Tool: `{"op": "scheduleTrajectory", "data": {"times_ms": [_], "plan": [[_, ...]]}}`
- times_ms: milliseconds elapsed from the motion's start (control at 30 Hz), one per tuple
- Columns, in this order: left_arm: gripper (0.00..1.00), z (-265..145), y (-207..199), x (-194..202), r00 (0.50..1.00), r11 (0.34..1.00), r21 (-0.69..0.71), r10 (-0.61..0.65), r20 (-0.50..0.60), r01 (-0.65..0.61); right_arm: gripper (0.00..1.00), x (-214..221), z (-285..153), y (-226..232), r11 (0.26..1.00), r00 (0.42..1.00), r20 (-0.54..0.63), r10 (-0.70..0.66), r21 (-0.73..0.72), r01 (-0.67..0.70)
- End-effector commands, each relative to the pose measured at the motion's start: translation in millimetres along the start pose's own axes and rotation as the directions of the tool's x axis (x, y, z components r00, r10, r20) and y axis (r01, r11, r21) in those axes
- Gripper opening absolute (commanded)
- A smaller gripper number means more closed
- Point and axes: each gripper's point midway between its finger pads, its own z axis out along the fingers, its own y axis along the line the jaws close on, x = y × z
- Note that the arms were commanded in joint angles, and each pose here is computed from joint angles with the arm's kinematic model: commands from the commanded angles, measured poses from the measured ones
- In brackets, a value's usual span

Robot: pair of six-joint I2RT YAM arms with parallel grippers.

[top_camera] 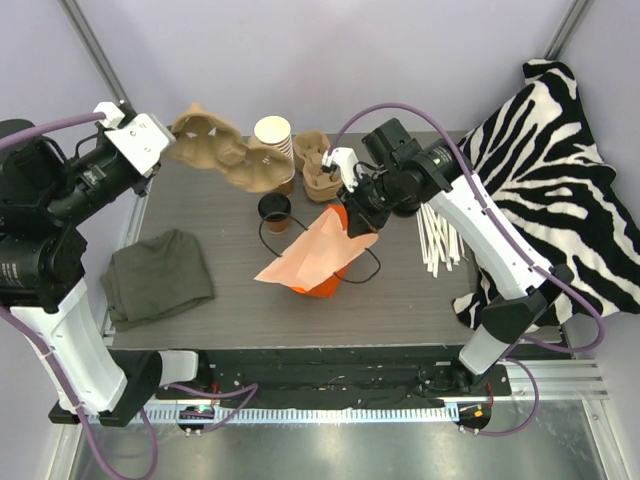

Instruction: Pack the takeout coffee

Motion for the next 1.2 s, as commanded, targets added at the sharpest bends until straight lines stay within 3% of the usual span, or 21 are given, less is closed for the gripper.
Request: {"op": "scheduleTrajectory", "data": {"times_ms": [0,100,367,700,900,1167], "plan": [[0.0,6,-8,-38,0.983,0.997,0.076,0.002,0.182,-0.016,0.01,-28,-17,-7,0.997,0.995,0.098,-0.012,0.075,0.004],[0.0,5,-14,-49,0.971,0.994,0.104,0.003,0.239,-0.029,0.01,-43,-27,-4,0.997,0.99,0.142,-0.015,0.074,0.004],[0.0,14,-38,-48,0.966,0.981,0.187,-0.003,0.258,-0.047,0.01,-44,-25,1,0.999,0.991,0.137,0.0,0.038,-0.005],[0.0,49,-100,3,0.98,0.913,0.358,0.177,0.086,-0.196,0.01,-40,-16,-3,0.999,0.994,0.113,0.011,0.038,-0.016],[0.0,59,-119,23,0.916,0.853,0.345,0.398,0.054,-0.391,0.01,-43,-15,-4,0.999,0.993,0.119,0.002,0.037,-0.007],[0.0,65,-176,24,0.807,0.715,0.397,0.574,0.136,-0.575,0.01,-55,-7,-5,1.0,0.992,0.127,-0.008,0.007,0.007]]}}
